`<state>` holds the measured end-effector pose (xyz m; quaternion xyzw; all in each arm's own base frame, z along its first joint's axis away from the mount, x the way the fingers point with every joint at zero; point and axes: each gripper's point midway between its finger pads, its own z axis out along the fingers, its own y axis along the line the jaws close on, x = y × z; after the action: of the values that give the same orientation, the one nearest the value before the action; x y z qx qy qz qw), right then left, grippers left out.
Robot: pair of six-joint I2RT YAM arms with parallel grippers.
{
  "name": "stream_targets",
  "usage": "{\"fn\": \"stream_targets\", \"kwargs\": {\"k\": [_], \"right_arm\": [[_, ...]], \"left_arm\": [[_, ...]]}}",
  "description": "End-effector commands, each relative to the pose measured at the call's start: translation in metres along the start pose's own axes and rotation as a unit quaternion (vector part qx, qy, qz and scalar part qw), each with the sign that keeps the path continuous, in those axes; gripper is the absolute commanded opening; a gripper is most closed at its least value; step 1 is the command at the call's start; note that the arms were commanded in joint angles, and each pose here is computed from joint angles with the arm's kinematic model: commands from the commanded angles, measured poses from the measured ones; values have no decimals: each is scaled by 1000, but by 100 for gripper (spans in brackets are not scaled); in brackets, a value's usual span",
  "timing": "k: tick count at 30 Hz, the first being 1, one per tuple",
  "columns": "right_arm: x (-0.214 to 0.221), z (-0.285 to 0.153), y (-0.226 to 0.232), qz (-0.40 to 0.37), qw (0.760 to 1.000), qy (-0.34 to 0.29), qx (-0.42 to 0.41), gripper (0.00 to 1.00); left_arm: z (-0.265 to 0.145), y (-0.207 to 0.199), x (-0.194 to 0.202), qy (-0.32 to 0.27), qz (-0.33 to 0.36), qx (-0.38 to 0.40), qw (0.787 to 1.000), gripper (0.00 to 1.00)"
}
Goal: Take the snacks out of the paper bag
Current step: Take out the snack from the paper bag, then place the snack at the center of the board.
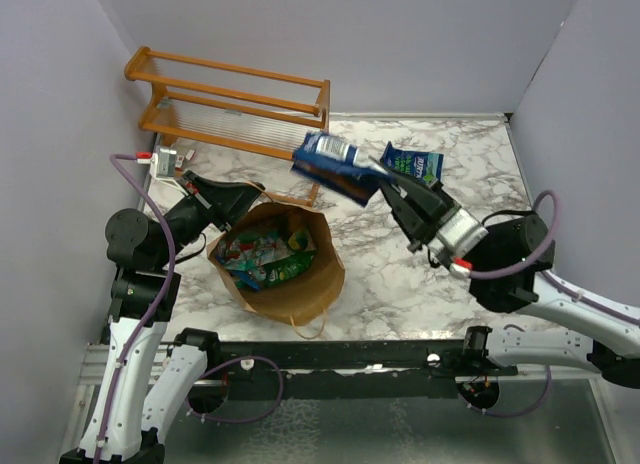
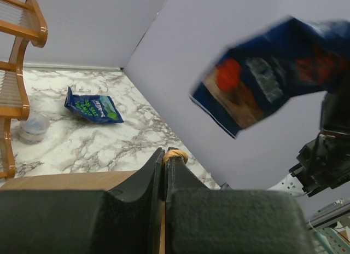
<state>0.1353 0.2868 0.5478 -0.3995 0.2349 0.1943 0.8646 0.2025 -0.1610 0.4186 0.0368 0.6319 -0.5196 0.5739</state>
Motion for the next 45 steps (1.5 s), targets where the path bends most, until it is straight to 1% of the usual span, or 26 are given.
{"fn": "stream_targets", "kwargs": {"k": [1,3,6,7,9,11,13,15,16,19,22,26,30,34,37,39,41,42,45], "right_arm": [[70,-32,-67,-58,953,157,252,1],[99,-47,-79,-61,933,194,296,1],[160,-65,-81,-16,921,256,293,1],[184,-79,-90,-5,911,280,302,1],[224,-99,-88,26,901,315,299,1],[262,-122,-84,50,883,350,310,1],[298,-147,-81,86,858,379,336,1],[325,-175,-86,133,816,392,404,1],[335,-184,-87,152,804,392,419,1],[355,-194,-91,225,797,359,430,1],[377,-201,-100,308,767,328,457,1],[396,-189,-112,341,756,291,478,1],[413,-180,-126,357,743,252,507,1],[429,-183,-144,351,722,216,555,1],[445,-201,-157,326,691,206,612,1],[458,-224,-164,311,658,203,655,1],[476,-244,-165,315,633,207,677,1],[487,-252,-163,319,625,213,680,1],[515,-275,-149,328,617,237,675,1]], "left_arm": [[-2,-18,-12,-19,23,24,999,0],[-2,-17,-13,-19,23,24,999,0],[-2,-18,-12,-18,22,25,999,0],[-2,-18,-12,-18,22,25,999,0],[-2,-18,-13,-18,22,25,999,0],[-2,-18,-12,-17,21,26,999,0],[-1,-18,-12,-16,21,25,999,0],[-1,-17,-12,-15,19,26,999,0],[-1,-18,-13,-15,19,26,999,0],[0,-19,-13,-15,19,27,999,0],[0,-16,-12,-14,16,25,999,0],[1,-16,-12,-16,13,25,999,0],[-1,-18,-12,-17,9,27,999,0],[-4,-24,-16,-22,12,27,999,0],[-6,-26,-17,-24,13,23,999,0],[-7,-27,-17,-24,12,23,999,0],[-8,-27,-17,-25,11,24,999,0],[-8,-27,-17,-25,11,25,999,0],[-7,-27,-16,-24,7,29,999,0]]}}
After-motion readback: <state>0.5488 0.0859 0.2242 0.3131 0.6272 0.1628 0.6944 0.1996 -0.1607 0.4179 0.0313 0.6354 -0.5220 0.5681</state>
